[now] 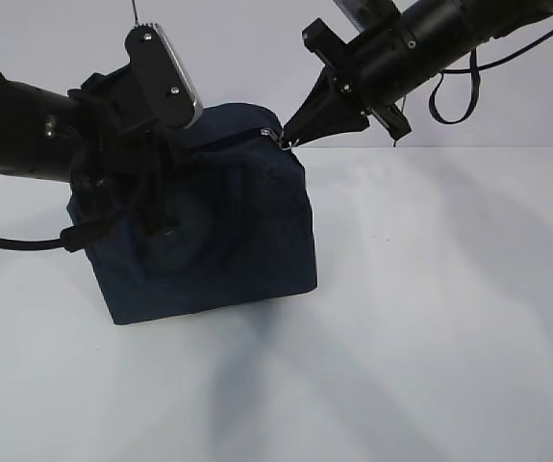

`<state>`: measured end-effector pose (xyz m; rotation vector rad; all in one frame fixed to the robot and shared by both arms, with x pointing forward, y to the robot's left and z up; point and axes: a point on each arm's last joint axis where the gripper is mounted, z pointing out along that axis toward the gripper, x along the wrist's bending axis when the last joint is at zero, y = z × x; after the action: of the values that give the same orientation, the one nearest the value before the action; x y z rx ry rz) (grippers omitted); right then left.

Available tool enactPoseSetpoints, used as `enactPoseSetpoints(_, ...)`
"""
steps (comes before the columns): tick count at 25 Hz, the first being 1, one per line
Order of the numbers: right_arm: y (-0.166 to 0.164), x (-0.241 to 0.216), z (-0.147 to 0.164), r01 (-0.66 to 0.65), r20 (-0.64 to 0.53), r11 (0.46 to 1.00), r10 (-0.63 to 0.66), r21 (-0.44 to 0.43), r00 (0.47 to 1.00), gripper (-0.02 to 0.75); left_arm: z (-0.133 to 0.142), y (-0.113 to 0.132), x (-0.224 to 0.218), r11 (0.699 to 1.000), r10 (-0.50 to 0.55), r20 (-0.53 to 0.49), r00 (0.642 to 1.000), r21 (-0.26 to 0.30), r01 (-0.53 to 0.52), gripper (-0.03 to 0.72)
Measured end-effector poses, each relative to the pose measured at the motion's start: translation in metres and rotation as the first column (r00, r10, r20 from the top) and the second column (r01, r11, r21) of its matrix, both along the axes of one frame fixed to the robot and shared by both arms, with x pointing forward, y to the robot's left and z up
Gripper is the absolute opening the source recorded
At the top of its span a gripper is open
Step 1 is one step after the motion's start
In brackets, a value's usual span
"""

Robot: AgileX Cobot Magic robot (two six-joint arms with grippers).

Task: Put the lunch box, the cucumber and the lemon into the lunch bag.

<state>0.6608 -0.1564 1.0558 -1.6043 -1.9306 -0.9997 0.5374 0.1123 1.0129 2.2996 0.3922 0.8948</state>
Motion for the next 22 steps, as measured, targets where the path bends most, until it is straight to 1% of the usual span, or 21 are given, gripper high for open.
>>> enactPoseSetpoints(6,-0.007,0.003,0.003,0.029,-0.007,0.998,-0.029,0.047,1.0,0.008,0.0,0.0,0.0,1.0,-0.012,0.01,1.0,0.016,0.012,-0.003)
enactPoseSetpoints(13,-0.021,0.008,0.004,0.064,-0.008,0.996,-0.064,0.057,0.998,0.008,0.0,0.0,0.0,1.0,-0.015,0.012,1.0,0.02,0.014,-0.003)
enactPoseSetpoints(22,-0.022,0.009,0.001,0.055,-0.001,0.997,-0.055,0.054,0.999,0.008,0.0,0.0,0.0,1.0,-0.015,0.012,1.0,0.02,0.014,-0.003)
